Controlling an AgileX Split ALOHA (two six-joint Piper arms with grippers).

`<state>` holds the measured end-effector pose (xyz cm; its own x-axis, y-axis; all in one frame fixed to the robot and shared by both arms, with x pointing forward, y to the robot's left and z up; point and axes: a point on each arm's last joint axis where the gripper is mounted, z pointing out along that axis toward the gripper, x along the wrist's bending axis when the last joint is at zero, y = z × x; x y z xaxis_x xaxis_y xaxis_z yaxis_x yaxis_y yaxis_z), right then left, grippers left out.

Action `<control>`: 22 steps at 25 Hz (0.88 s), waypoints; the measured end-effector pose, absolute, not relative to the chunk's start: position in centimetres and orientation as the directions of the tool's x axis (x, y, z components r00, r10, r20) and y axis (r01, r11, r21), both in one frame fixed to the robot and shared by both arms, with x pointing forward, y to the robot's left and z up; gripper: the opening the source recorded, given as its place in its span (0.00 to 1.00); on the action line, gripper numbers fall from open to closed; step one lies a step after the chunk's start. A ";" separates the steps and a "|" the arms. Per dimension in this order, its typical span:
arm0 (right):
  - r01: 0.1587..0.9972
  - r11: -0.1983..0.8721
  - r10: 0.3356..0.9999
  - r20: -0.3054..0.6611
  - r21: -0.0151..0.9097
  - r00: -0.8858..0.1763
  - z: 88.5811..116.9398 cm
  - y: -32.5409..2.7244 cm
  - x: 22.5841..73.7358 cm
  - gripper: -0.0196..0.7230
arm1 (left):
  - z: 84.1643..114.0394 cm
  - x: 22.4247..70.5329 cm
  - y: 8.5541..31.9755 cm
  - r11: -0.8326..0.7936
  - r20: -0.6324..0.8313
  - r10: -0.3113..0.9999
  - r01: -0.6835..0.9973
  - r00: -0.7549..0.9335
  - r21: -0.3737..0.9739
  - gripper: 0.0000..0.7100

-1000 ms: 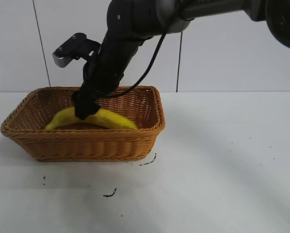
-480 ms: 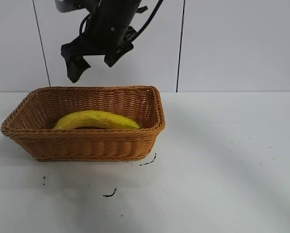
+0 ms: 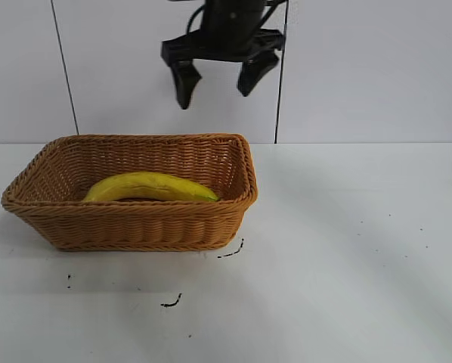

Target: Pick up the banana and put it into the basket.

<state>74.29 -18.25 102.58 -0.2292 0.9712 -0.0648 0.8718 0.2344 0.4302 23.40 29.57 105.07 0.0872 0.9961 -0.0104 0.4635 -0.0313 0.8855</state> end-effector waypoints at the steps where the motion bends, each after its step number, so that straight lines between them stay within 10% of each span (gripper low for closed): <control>1: 0.875 0.212 0.977 -0.065 0.434 -0.204 102.8 -19.5 74.5 0.96 | 105.1 23.4 29.6 -0.031 -0.010 0.996 0.463 0.087 0.886 0.97; 8: 0.895 0.062 0.998 -0.046 0.441 -0.047 103.3 -27.6 75.3 0.96 | 105.1 23.4 29.6 -0.031 -0.010 0.996 0.463 0.087 0.886 0.97; 22: 0.977 0.040 0.999 -0.044 0.210 -0.031 103.0 -28.9 66.9 0.96 | 105.1 23.4 29.6 -0.031 -0.010 0.996 0.463 0.087 0.886 0.97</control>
